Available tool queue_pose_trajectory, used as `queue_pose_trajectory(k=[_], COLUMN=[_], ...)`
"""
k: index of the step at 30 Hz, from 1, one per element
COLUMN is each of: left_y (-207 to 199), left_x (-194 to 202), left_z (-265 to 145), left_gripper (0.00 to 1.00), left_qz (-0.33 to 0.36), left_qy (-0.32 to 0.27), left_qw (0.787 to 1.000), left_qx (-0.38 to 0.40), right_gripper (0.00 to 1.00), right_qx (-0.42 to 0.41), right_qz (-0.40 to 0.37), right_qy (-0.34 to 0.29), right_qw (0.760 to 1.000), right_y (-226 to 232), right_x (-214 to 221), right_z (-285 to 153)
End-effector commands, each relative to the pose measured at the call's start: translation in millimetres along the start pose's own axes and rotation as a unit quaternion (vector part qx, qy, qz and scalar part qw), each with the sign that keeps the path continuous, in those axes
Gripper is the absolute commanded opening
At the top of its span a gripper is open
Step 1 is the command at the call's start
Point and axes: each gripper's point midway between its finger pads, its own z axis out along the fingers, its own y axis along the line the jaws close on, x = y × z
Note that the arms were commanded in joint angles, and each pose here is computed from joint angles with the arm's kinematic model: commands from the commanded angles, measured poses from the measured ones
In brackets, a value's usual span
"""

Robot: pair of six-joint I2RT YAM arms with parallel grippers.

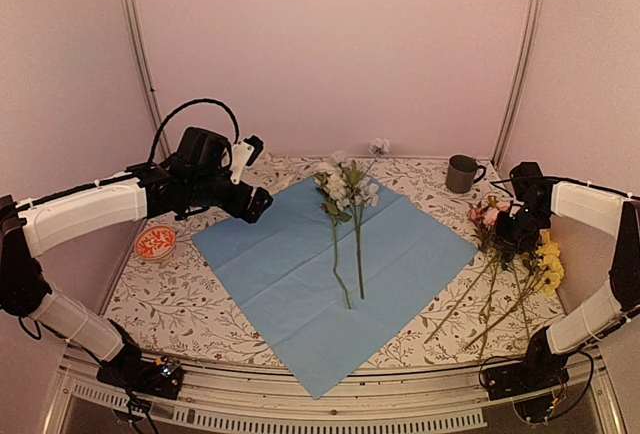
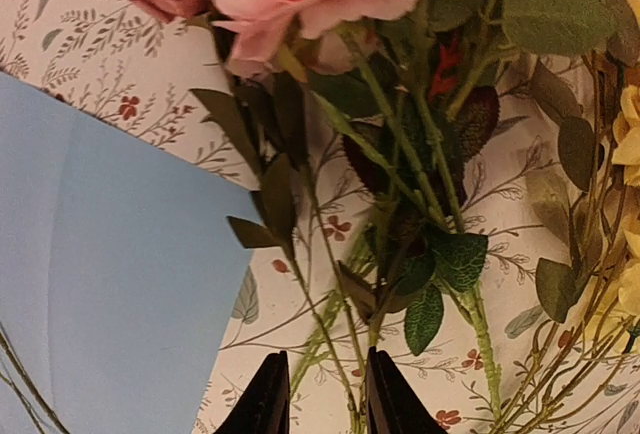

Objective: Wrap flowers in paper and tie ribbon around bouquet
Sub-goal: Pick up the fake flower from the center of the board.

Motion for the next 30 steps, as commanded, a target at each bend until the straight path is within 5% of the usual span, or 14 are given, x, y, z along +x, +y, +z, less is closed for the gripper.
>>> queue_pose_trajectory(k=[1,5,12,17,22,27,30], left_y=[-7,-8,-10,-10,-11,-12,-12], left_x=[-1,-3,-3,-2,-3,-2,-2], left_z=[-1,-3,-4,-3,-4,-3,-3], left_gripper=[0.99,0.99,0.99,0.99,0.99,0.99,0.99], left_qz=[0.008,0.008,0.010,0.011,0.011,0.011,0.013], left_qy=[-0.005,-0.009,-0.010,-0.009,-0.009,-0.008,-0.007], left_qw=[1.000,1.000,1.000,1.000,1.000,1.000,1.000], left_qx=[0.009,0.010,0.014,0.015,0.016,0.018,0.017], right_gripper=[0.32,0.42,0.21,0.24,0.25,0.01,0.00], right_qx=[-0.056,-0.054,-0.023,-0.019,-0.015,-0.024,-0.016], right_qz=[0.032,0.032,0.032,0.036,0.031,0.024,0.018], right_qy=[-0.011,0.022,0.029,0.004,0.042,0.042,0.016], right_qw=[0.998,0.998,0.999,0.999,0.999,0.999,1.000], right_y=[5,2,-10,-12,-15,-11,-12], right_x=[-1,16,22,16,33,32,17], right_z=[7,25,40,31,53,52,34])
